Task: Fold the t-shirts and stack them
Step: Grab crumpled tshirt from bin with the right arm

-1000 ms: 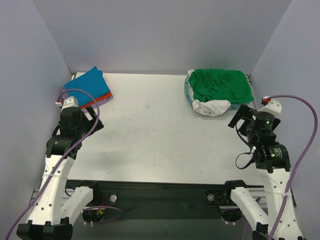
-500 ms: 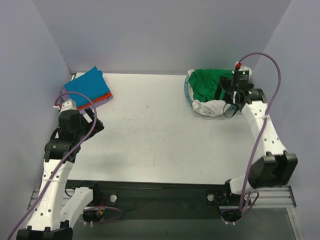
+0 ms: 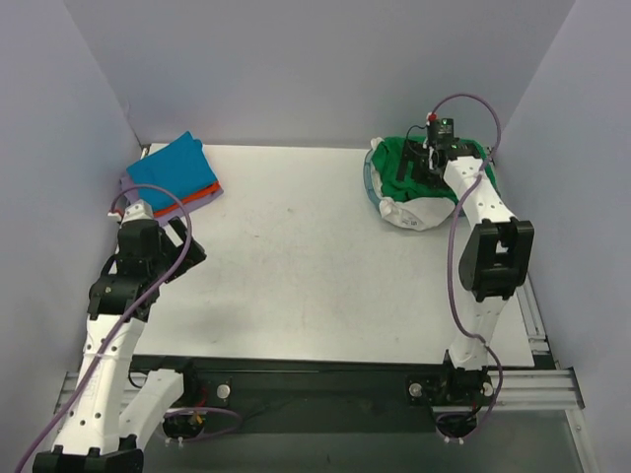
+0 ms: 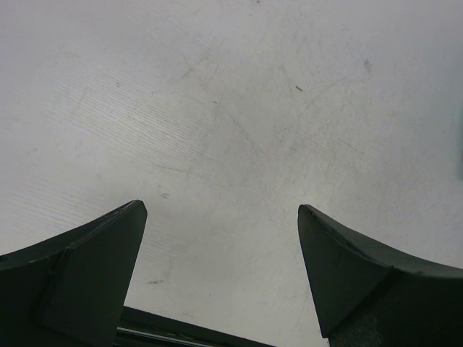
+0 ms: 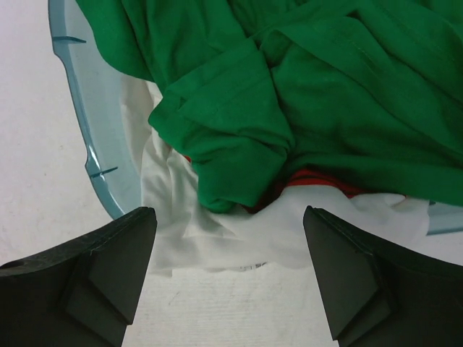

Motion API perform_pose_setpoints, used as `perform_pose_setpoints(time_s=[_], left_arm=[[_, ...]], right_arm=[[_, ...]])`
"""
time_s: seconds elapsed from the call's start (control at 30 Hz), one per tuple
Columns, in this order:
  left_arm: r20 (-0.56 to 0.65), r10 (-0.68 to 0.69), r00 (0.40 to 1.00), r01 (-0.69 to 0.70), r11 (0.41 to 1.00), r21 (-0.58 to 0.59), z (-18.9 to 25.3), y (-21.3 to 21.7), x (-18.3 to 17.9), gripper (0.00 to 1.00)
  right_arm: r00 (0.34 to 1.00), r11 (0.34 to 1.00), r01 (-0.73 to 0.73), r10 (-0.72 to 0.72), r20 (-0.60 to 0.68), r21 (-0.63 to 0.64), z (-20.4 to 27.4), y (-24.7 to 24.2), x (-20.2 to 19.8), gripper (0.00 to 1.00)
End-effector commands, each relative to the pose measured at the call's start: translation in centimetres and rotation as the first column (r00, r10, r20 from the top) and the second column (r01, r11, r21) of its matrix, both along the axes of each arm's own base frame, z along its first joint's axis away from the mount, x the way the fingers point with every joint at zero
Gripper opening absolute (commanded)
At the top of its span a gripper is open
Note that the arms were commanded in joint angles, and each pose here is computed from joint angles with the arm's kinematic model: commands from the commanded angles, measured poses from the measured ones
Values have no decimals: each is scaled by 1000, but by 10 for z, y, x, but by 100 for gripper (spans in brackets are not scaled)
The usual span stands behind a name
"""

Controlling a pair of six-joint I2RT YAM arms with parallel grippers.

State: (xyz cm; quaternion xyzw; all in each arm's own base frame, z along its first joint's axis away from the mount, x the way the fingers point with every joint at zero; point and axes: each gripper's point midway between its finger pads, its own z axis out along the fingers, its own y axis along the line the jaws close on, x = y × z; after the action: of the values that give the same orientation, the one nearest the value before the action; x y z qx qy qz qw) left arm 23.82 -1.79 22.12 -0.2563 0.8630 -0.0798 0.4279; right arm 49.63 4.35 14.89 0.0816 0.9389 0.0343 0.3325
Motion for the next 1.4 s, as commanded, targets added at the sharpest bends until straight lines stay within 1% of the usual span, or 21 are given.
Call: perform_pose_setpoints(time_s=[0.0,0.23,0.3,0.33,0.4,0.57,0.6,0.67,0.7,0.77,0.8,0.83,0.9,0.97,1.07,1.1,1.13,1.2,1.3,1.37], left_arm=[[1,11,1000,-11,1000,-25,1,-2,3,97],[-10,22,1000,-23,999,-32,-3,-3,12,97],[-17,24,1000,-25,999,-32,-4,-3,14,97],[-19,25,1000,-26,999,-31,-4,-3,15,97],[-17,27,999,-28,999,-34,-3,-3,17,97],[-14,29,999,-30,999,-39,-3,-3,18,97],[-13,28,1000,-28,999,-40,-3,-4,17,97],[-10,28,1000,-28,999,-40,-2,-4,17,97],[-5,26,1000,-27,999,-41,-1,-4,17,97],[-2,26,1000,-26,999,-42,-1,-4,16,97],[1,28,1000,-28,999,-42,0,-3,15,97],[2,25,1000,-25,999,-43,0,-4,15,97],[11,25,1000,-24,999,-42,2,-3,14,97],[16,25,1000,-25,999,-43,3,-4,12,97],[17,35,999,-34,999,-38,2,-1,10,97],[22,37,999,-36,999,-39,3,-1,10,97],[22,38,999,-37,998,-42,2,-1,9,97],[29,35,999,-34,998,-47,2,-2,8,97],[26,21,999,-20,998,-58,-1,-5,7,97],[30,14,999,-12,998,-62,-1,-7,6,97]], right_arm=[[999,999,-33,33,9,-25,2,8,12,86],[996,995,-61,55,-73,-80,-38,16,16,84],[996,995,-56,49,-79,-88,-41,16,18,83],[996,992,-34,24,-86,-122,-46,10,19,82],[996,992,-27,16,-85,-125,-47,9,22,78],[995,989,-29,15,-95,-146,-53,7,25,61],[996,989,-27,13,-91,-149,-51,6,26,53],[996,988,-28,13,-93,-154,-51,4,26,44],[996,988,-27,14,-87,-154,-49,5,27,32],[997,988,-25,14,-72,-151,-42,6,29,18],[998,989,-28,18,-67,-145,-40,6,30,5],[999,990,-30,24,-45,-138,-30,8,33,0],[999,992,-38,36,-17,-119,-16,13,35,0],[998,994,-36,40,45,-100,14,15,38,0],[986,997,-31,43,161,-75,72,20,35,0],[974,997,-29,43,224,-68,104,21,29,0],[965,998,-22,38,259,-64,121,21,26,0],[936,998,-13,31,350,-54,165,23,19,0],[850,1000,-13,25,526,-26,257,26,-12,0],[799,999,-47,44,600,-11,296,39,-29,0]])
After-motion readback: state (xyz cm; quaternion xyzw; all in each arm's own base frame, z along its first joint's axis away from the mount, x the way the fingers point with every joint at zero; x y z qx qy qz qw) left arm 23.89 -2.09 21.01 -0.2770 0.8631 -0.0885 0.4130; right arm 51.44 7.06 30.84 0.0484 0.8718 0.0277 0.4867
